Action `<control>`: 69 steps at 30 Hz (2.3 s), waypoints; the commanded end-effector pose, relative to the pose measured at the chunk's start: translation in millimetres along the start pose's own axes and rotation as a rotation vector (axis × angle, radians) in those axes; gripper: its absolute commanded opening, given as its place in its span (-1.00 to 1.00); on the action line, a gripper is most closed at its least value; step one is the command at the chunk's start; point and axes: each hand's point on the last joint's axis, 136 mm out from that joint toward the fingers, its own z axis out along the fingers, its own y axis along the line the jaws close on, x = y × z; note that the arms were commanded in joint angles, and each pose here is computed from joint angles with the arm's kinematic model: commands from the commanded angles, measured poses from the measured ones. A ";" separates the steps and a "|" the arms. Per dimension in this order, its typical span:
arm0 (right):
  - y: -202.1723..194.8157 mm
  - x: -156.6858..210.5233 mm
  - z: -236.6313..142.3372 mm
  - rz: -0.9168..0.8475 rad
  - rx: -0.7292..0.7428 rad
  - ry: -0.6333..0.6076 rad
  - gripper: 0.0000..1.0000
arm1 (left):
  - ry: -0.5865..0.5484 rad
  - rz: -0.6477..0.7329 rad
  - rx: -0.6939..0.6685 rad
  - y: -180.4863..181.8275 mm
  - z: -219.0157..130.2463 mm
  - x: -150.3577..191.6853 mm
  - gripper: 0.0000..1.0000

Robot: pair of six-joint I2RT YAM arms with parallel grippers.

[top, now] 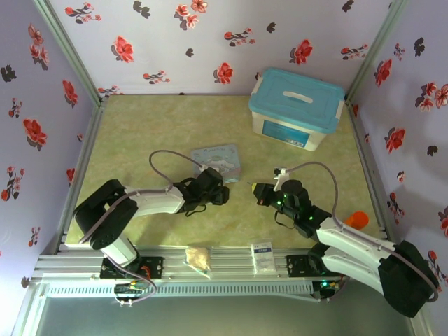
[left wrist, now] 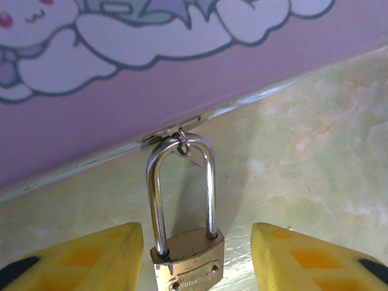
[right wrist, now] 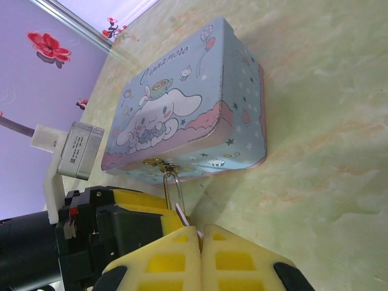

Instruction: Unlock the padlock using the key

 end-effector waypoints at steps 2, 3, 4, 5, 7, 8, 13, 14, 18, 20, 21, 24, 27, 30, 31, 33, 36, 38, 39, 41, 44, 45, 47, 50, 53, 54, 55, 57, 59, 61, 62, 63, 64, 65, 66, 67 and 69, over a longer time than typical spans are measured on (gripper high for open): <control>-2.3 -5.5 -3.2 0.005 0.002 -0.038 -1.00 | -0.010 0.009 0.008 -3.8 2.9 -5.0 -0.21; -3.2 -4.9 -3.4 0.007 0.003 -0.039 -1.00 | -0.011 0.007 0.007 -3.5 3.1 -5.1 -0.26; -3.9 -4.6 -3.7 0.008 0.004 -0.041 -1.00 | -0.011 0.005 0.007 -3.6 3.5 -5.1 -0.28; -5.0 -4.3 -4.0 0.011 0.006 -0.043 -1.00 | -0.009 0.002 0.007 -3.2 3.9 -4.3 -0.29; -6.6 -3.4 -3.9 0.014 0.009 -0.045 -1.00 | -0.009 0.000 0.008 -2.9 4.2 -3.9 -0.35; -7.5 -2.9 -3.7 0.016 0.012 -0.044 -1.00 | -0.010 -0.002 0.008 -2.8 4.3 -3.6 -0.41; -7.6 -2.0 -1.0 0.020 0.010 -0.040 -1.00 | 0.000 -0.001 0.007 -3.6 8.2 -2.6 -0.33; -7.5 -1.8 0.0 0.021 0.009 -0.038 -1.00 | 0.011 0.001 0.006 -4.5 10.7 -1.5 -0.30; -9.0 0.9 3.0 0.029 0.009 -0.030 -1.00 | 0.045 0.007 0.006 -7.7 19.4 2.7 -0.28; -8.8 1.8 3.4 0.032 0.006 -0.028 -1.00 | 0.048 0.010 0.004 -8.1 20.5 2.8 -0.28; -10.1 2.6 3.4 0.033 0.009 -0.027 -1.00 | 0.049 0.010 0.003 -7.7 20.5 3.2 -0.29; -11.7 2.5 2.6 0.036 0.016 -0.031 -1.00 | 0.044 0.010 0.006 -7.7 18.7 2.5 -0.37; -12.2 2.9 3.3 0.044 0.020 -0.028 -1.00 | 0.025 0.010 0.012 -7.8 12.3 -1.7 -0.44; -16.1 5.9 7.8 0.082 0.044 -0.007 -1.00 | -0.018 0.005 0.021 -8.1 0.5 -10.2 -0.56; -17.4 8.8 10.7 0.102 0.049 0.007 -1.00 | -0.038 -0.005 0.029 -8.3 -3.6 -12.9 -0.59; -16.2 14.8 16.4 0.129 0.040 0.029 -1.00 | -0.082 -0.033 0.057 -9.6 -11.0 -20.0 -0.60; -11.8 22.6 25.9 0.147 0.029 0.047 -1.00 | -0.139 -0.095 0.104 -8.9 -18.4 -25.6 -0.70; -5.5 27.1 31.6 0.144 0.019 0.061 -1.00 | -0.163 -0.140 0.138 -9.0 -20.0 -28.9 -0.76; -3.3 28.3 34.2 0.144 0.015 0.066 -1.00 | -0.164 -0.154 0.145 -8.5 -19.4 -29.1 -0.78; -1.9 30.9 39.1 0.154 0.011 0.069 -1.00 | -0.155 -0.177 0.160 -8.3 -16.1 -28.4 -0.85; 0.5 32.8 44.4 0.168 -0.005 0.072 -1.00 | -0.140 -0.210 0.183 -9.7 -12.8 -26.6 -0.88; 2.3 34.4 46.3 0.171 -0.012 0.078 -1.00 | -0.140 -0.226 0.191 -9.7 -12.3 -25.4 -0.90; 5.5 37.7 49.4 0.180 -0.020 0.087 -1.00 | -0.155 -0.278 0.213 -9.4 -12.8 -26.0 -0.95; 14.0 43.2 53.8 0.193 -0.034 0.093 -1.00 | -0.183 -0.347 0.252 -10.7 -14.7 -28.6 -0.96; 19.7 47.2 56.1 0.234 -0.045 0.078 -1.00 | -0.223 -0.399 0.282 -9.3 -17.4 -32.2 -1.00; 17.0 48.0 56.8 0.264 -0.031 0.069 -1.00 | -0.232 -0.407 0.284 -8.1 -18.3 -32.7 -1.00; 11.6 49.7 57.4 0.291 -0.005 0.065 -1.00 | -0.234 -0.404 0.273 -5.9 -18.2 -32.2 -1.00; 0.0 53.0 58.3 0.321 0.048 0.056 -1.00 | -0.232 -0.401 0.252 -2.0 -17.2 -29.2 -1.00; -2.8 53.6 58.7 0.311 0.055 0.043 -1.00 | -0.241 -0.429 0.247 2.6 -16.2 -26.7 -1.00; 0.9 55.0 59.3 0.308 0.037 0.046 -1.00 | -0.260 -0.474 0.275 2.7 -16.6 -26.6 -1.00; 4.6 55.2 59.8 0.306 0.024 0.048 -1.00 | -0.267 -0.488 0.287 1.9 -16.6 -27.2 -1.00; 7.4 56.4 60.3 0.308 0.016 0.052 -1.00 | -0.279 -0.500 0.298 0.6 -17.2 -28.2 -1.00; 10.1 57.4 60.3 0.313 0.010 0.053 -1.00 | -0.293 -0.509 0.305 -0.4 -18.0 -29.0 -1.00; 11.1 58.3 60.5 0.319 0.008 0.052 -1.00 | -0.307 -0.514 0.308 -0.3 -18.8 -30.0 -1.00; 11.6 59.0 60.6 0.332 0.008 0.049 -1.00 | -0.319 -0.523 0.306 0.5 -19.3 -30.4 -1.00; 9.6 59.8 60.5 0.355 0.014 0.044 -1.00 | -0.326 -0.540 0.303 2.6 -19.0 -30.0 -1.00; 3.7 62.6 61.2 0.392 0.036 0.041 -1.00 | -0.343 -0.569 0.321 3.6 -19.8 -31.0 -1.00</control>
